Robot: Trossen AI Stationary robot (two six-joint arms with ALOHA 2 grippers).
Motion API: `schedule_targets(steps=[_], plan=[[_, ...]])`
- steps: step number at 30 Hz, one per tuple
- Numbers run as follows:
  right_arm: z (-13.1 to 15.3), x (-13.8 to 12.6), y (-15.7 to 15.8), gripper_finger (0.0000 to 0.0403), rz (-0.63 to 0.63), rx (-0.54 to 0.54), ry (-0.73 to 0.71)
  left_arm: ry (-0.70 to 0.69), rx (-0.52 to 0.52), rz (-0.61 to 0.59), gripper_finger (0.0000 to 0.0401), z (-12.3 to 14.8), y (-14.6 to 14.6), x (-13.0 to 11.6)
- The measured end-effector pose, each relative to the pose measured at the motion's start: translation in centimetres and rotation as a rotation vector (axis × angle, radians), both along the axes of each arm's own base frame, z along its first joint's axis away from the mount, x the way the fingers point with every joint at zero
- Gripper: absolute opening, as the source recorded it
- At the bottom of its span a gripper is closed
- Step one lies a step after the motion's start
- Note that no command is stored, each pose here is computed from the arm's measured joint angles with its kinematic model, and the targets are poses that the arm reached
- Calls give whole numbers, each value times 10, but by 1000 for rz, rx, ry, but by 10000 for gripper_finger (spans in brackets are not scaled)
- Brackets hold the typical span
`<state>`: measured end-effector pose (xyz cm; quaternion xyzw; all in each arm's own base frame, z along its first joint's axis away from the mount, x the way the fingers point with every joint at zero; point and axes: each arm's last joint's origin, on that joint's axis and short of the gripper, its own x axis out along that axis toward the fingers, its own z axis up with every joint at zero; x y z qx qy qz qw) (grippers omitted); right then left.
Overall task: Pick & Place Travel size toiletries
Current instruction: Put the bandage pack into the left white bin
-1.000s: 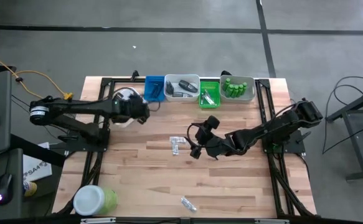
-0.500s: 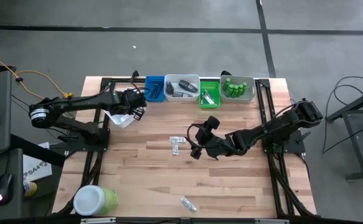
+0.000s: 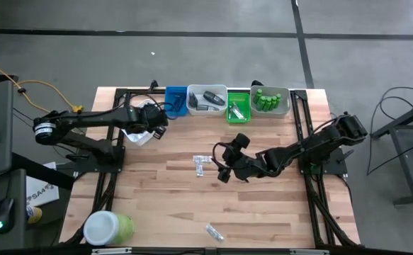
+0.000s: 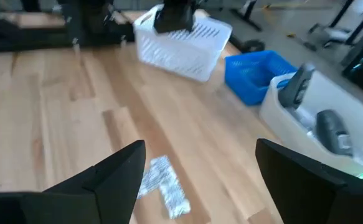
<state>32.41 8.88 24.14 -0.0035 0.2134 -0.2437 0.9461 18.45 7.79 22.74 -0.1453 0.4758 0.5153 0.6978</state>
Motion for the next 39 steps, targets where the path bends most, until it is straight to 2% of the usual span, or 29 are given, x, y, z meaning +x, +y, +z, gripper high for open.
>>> schedule_targets(steps=[3, 10, 15, 18, 22, 29, 33, 36, 39], plan=[[-3, -1, 1, 297, 36, 28, 33, -14, 37, -29, 116, 3, -6, 2], [-7, -1, -3, 297, 32, 50, 63, -54, 82, -82, 116, 12, -13, -1], [-31, 14, -15, 297, 118, 96, 159, -95, 101, -111, 116, 21, -17, -5], [-44, 26, -23, 297, 157, 158, 156, -106, 95, -113, 116, 23, -17, -8], [-64, 38, -40, 297, 42, 291, 107, -111, 89, -115, 116, 24, -17, -9], [-87, 46, -60, 297, -173, 535, 34, -114, 91, -116, 116, 24, -17, -9], [-85, 47, -59, 297, -170, 601, 4, -114, 91, -116, 116, 24, -17, -9], [-82, 50, -56, 297, -117, 659, -20, -114, 91, -116, 116, 24, -17, -9], [-89, 54, -55, 297, -110, 702, -30, -116, 92, -114, 116, 24, -17, -9]])
